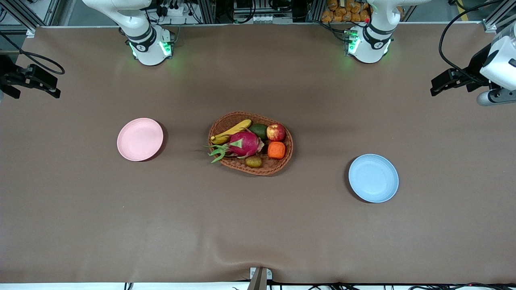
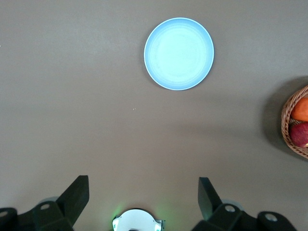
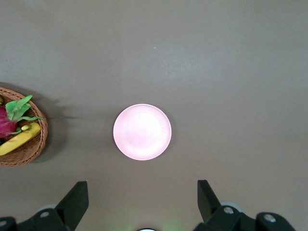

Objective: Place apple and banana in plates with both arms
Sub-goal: 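Reach the left gripper over the fruit basket toward the red apple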

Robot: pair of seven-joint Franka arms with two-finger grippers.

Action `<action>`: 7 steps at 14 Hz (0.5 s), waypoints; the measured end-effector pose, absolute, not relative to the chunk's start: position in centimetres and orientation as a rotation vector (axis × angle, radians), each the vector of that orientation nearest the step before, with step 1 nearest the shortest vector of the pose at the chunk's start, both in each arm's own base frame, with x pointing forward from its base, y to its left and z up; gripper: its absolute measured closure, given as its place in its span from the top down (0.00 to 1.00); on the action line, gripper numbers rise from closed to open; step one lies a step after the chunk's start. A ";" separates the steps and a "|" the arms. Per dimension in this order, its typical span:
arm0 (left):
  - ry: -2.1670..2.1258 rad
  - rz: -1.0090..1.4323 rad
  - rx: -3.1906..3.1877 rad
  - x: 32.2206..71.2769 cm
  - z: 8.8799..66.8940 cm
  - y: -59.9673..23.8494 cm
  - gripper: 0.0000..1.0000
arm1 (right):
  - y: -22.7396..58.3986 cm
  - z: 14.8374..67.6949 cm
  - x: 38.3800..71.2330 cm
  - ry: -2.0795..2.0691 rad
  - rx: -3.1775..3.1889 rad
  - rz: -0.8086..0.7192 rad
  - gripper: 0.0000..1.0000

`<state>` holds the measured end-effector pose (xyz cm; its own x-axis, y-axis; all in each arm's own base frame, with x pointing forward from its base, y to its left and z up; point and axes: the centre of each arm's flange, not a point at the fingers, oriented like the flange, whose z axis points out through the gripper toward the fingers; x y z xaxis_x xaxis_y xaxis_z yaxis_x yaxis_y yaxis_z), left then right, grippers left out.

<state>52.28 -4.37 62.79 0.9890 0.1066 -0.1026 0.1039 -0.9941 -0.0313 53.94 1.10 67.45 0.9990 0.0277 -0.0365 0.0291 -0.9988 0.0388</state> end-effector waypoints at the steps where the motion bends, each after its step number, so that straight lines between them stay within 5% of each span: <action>1: -0.165 0.163 -3.107 52.3 62.8 -4.4 1.00 | 1.1 67.5 53.9 0.045 3.101 -0.055 1.00; 7: -0.156 0.189 -3.105 52.5 61.9 -4.7 1.00 | 1.1 67.5 53.9 0.043 3.102 -0.053 1.00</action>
